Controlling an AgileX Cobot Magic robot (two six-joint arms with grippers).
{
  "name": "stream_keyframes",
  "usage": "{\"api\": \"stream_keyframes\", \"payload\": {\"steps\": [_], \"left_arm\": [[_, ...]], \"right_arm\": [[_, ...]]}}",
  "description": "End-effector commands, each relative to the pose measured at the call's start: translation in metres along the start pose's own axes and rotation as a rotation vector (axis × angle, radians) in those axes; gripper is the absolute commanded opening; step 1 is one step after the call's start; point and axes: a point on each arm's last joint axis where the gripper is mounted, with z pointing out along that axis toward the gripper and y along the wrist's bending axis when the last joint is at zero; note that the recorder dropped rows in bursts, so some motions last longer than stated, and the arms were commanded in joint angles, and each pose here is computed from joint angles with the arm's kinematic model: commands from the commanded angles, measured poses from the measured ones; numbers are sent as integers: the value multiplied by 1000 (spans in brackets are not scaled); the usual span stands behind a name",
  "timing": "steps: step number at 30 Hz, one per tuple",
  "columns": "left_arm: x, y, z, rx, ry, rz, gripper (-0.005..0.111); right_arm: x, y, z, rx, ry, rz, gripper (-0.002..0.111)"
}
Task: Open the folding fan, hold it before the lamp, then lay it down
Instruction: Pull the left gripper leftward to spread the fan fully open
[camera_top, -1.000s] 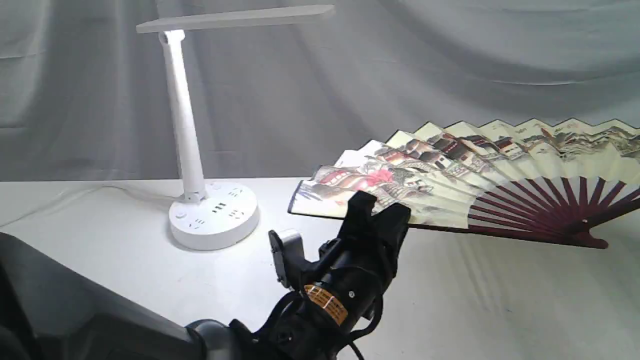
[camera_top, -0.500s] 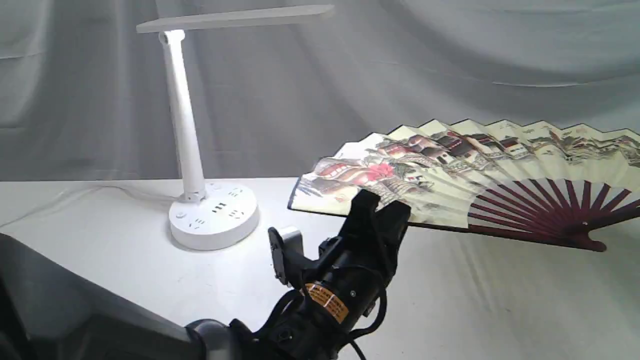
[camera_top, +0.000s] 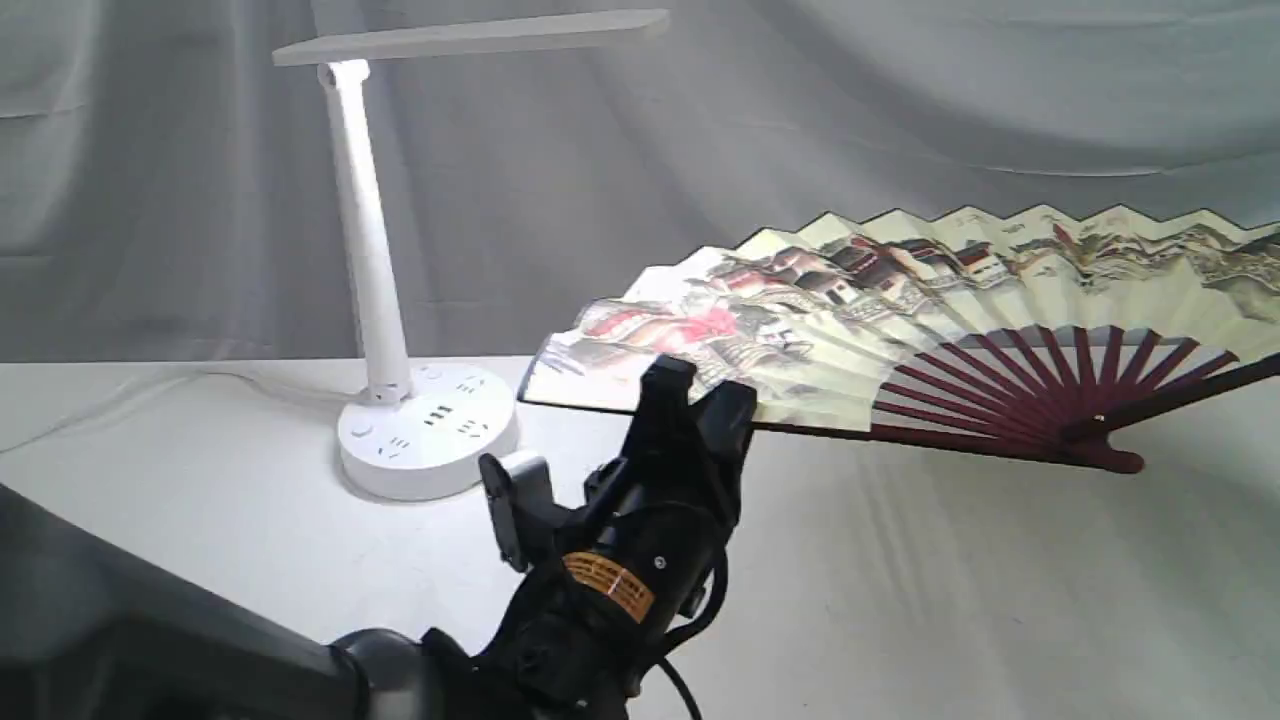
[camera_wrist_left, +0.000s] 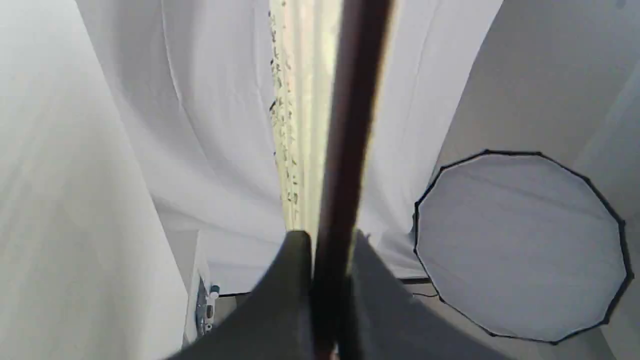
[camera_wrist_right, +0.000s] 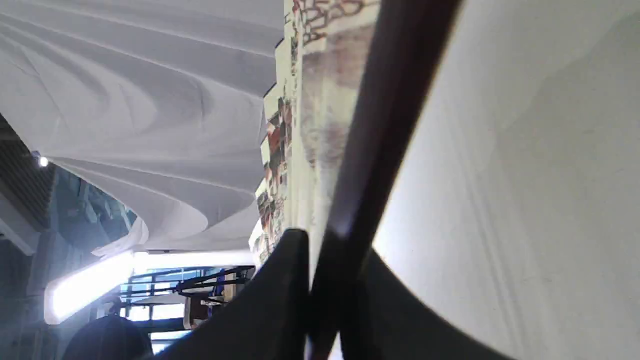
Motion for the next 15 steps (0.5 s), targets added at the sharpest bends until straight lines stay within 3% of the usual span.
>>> {"api": "stream_keyframes", "payload": {"steps": [1,15], "left_arm": [[-24,-22,-8,86,-146,-67,0],[-46,-47,-54,51,-229,-86,0]], "right_arm": [[4,4,10,55,9,-86,0],[34,12,39,18,83,-76,0]]}}
